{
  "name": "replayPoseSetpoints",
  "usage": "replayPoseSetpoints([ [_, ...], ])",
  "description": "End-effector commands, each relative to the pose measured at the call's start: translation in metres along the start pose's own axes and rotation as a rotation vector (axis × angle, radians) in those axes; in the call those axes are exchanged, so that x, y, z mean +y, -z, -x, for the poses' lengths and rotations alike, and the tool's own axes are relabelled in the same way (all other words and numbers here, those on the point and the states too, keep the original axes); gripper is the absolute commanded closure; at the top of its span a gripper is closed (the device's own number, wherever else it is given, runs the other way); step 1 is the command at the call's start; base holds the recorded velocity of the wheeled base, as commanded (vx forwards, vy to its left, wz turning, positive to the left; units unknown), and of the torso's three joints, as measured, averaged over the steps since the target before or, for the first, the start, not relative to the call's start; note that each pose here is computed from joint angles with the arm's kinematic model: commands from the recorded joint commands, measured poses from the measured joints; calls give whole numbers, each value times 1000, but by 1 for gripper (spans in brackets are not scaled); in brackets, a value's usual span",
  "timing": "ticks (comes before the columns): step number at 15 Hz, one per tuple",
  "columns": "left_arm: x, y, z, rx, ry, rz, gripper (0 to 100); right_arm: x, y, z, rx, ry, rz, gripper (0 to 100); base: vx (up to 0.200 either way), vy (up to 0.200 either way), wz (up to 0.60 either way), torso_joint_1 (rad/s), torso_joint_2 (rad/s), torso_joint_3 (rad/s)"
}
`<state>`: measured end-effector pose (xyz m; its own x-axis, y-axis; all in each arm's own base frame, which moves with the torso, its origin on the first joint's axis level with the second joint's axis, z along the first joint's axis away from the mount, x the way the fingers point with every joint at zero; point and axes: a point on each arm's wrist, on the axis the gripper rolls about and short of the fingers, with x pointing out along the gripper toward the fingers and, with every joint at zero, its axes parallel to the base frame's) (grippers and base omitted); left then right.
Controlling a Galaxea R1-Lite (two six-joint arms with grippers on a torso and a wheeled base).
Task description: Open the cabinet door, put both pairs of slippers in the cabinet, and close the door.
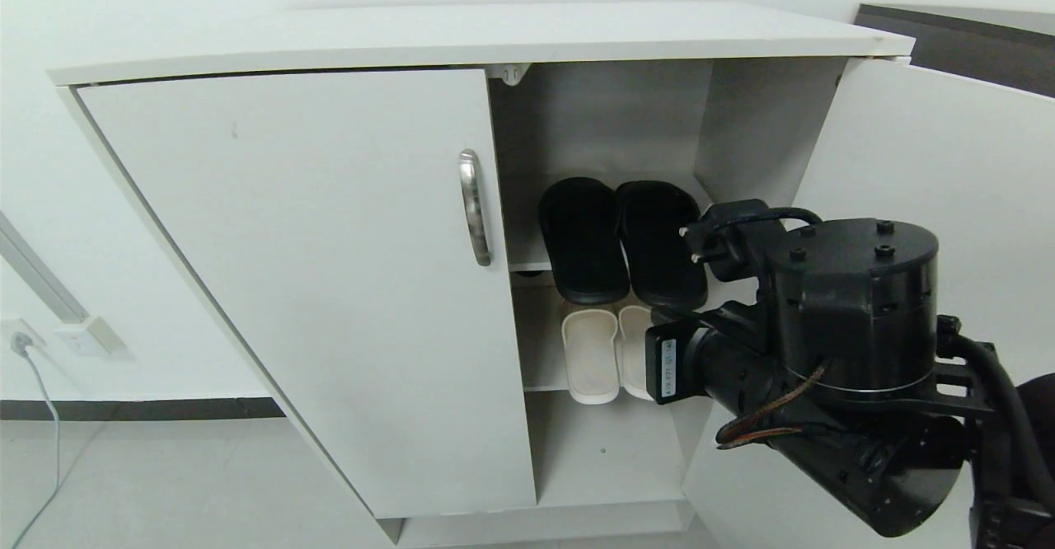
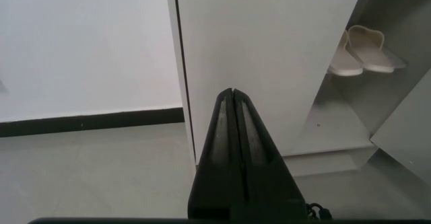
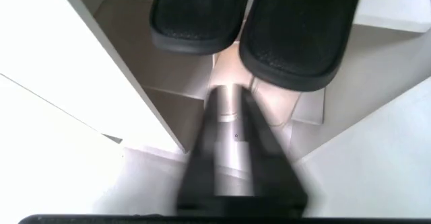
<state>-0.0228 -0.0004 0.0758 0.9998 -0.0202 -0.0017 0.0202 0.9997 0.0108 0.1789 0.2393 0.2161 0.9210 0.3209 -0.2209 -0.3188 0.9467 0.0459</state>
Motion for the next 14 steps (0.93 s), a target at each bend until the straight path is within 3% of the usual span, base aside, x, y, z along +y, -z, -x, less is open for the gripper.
replayPoseSetpoints([
  [1,0,0,0,0,0,0,100,2,6,-4,18,3,13,100,0,0,0,0,0,0],
  [11,0,0,0,0,0,-1,100,6,17,-11,31,14,24,100,0,0,0,0,0,0],
  [14,0,0,0,0,0,0,100,6,17,-12,23,14,18,100,-200,0,0,7,2,-1],
])
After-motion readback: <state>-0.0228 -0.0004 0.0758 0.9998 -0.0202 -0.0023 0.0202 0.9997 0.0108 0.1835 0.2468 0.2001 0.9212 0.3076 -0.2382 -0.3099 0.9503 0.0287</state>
